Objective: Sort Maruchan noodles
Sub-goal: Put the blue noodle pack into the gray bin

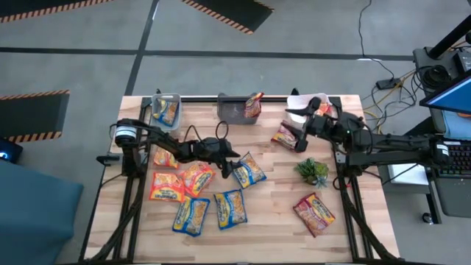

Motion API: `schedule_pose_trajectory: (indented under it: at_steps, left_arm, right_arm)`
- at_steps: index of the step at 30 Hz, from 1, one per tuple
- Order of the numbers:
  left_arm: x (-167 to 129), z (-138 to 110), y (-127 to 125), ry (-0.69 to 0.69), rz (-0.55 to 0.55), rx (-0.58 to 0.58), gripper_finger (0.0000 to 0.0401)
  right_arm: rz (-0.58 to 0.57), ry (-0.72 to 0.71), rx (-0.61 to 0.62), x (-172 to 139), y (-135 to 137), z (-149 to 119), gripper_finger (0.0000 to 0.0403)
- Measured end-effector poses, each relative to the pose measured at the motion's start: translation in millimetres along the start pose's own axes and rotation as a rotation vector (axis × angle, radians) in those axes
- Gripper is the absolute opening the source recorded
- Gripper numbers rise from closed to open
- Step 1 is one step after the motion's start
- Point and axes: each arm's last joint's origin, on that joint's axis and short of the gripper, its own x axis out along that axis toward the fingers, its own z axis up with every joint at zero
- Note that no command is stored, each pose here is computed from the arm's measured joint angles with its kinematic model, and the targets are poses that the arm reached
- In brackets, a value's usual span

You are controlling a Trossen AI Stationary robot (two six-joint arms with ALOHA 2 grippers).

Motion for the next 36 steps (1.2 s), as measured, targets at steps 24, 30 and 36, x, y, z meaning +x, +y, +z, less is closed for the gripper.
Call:
schedule_pose_trajectory:
  at_steps: [24, 30, 36]
  left_arm:
    - [29.5, -14.1, -2.4, 0.044, 0.008, 0.015, 0.007]
    - [24.5, -8.3, -5.1, 0.038, 0.005, 0.011, 0.0012]
    - [-13.3, 29.7, -17.1, -0.111, 0.06, 0.098, 0.0005]
  right_arm:
    - [-0.002, 0.004, -0.012, 0.5, 0.0, -0.6, 0.0219]
    - [-0.002, 0.004, -0.01, 0.5, 0.0, -0.6, 0.0219]
    - [-0.002, 0.006, -0.017, 0.4, 0.0, -1.0, 0.0219]
